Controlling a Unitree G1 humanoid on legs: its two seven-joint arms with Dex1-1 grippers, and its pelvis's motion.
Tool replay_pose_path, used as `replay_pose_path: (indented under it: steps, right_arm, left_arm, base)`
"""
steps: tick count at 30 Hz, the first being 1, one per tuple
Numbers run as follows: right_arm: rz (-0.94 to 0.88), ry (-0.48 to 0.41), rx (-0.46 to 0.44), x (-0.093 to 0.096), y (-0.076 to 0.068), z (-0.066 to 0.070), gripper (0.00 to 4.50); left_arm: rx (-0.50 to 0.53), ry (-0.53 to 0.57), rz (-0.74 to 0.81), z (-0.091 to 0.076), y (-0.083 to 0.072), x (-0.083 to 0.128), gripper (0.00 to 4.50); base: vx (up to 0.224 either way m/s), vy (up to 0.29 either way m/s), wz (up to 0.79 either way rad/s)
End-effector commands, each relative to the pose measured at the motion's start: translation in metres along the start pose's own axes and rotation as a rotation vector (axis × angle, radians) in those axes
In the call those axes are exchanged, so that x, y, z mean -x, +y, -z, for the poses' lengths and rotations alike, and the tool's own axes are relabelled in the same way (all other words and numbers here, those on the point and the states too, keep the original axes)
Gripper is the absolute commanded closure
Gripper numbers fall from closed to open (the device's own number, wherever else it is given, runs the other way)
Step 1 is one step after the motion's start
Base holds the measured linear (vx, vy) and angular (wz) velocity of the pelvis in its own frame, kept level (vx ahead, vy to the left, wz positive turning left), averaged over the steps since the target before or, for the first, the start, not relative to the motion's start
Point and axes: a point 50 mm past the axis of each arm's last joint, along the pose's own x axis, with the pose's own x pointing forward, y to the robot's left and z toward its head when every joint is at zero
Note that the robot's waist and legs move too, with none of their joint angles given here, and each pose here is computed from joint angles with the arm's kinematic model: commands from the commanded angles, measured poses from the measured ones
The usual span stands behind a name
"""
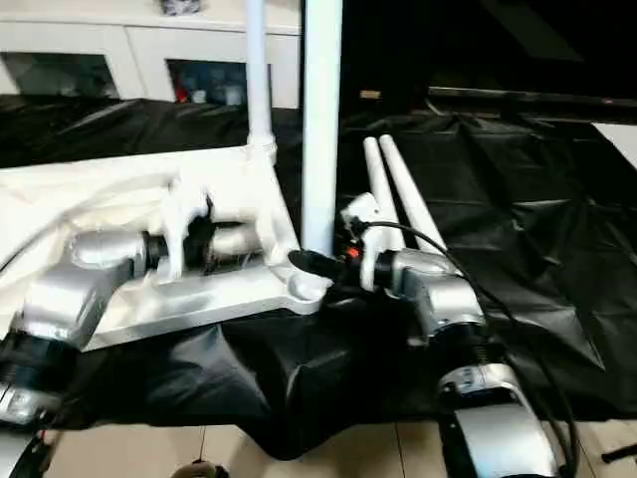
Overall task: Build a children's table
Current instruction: Insert table leg to table base
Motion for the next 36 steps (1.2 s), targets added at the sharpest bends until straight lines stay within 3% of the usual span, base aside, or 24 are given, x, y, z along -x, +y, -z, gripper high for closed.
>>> replay_pose_path:
  steps: [1, 4, 6, 9, 11, 15, 20, 25, 36]
  right_arm:
    - [-0.001, 0.01, 0.013, 0.003, -0.001, -0.004, 2.01]
    - [-0.008, 0.002, -0.004, 0.004, 0.0, -0.004, 2.01]
    - [-0.012, -0.001, -0.011, 0.004, 0.002, -0.003, 2.01]
    - [-0.015, -0.001, -0.014, 0.003, 0.003, -0.003, 2.01]
    - [-0.017, -0.002, -0.014, 0.002, 0.004, -0.003, 2.01]
    - [-0.014, -0.005, -0.011, 0.001, 0.004, -0.004, 2.01]
    - [-0.015, -0.006, -0.01, 0.0, 0.005, -0.004, 2.01]
    - [-0.024, -0.009, -0.011, -0.001, 0.007, -0.005, 2.01]
    - [-0.034, -0.003, -0.006, -0.003, 0.008, -0.005, 2.01]
  left_arm:
    - [-0.052, 0.051, 0.035, 0.003, -0.004, -0.002, 0.67]
    - [-0.038, 0.062, 0.093, 0.009, -0.01, -0.006, 0.54]
    - [-0.024, 0.07, 0.14, 0.014, -0.016, -0.009, 0.84]
    - [-0.018, 0.118, 0.177, 0.021, -0.021, -0.013, 0.92]
    - [-0.02, 0.144, 0.181, 0.025, -0.022, -0.015, 1.31]
    - [-0.01, 0.189, 0.174, 0.031, -0.022, -0.016, 1.47]
    - [0.0, 0.219, 0.137, 0.034, -0.017, -0.015, 1.99]
    - [-0.011, 0.218, 0.113, 0.034, -0.013, -0.014, 2.22]
    - [-0.017, 0.225, 0.138, 0.035, -0.012, -0.012, 3.23]
  base:
    - [0.0, 0.0, 0.0]
    - [0.0, 0.0, 0.0]
    - [0.0, 0.0, 0.0]
    - [0.0, 0.0, 0.0]
    - [0.0, 0.0, 0.0]
    - [0.0, 0.0, 0.0]
    - [0.0, 0.0, 0.0]
    - [0.0, 0.0, 0.0]
    - [0.0, 0.0, 0.0]
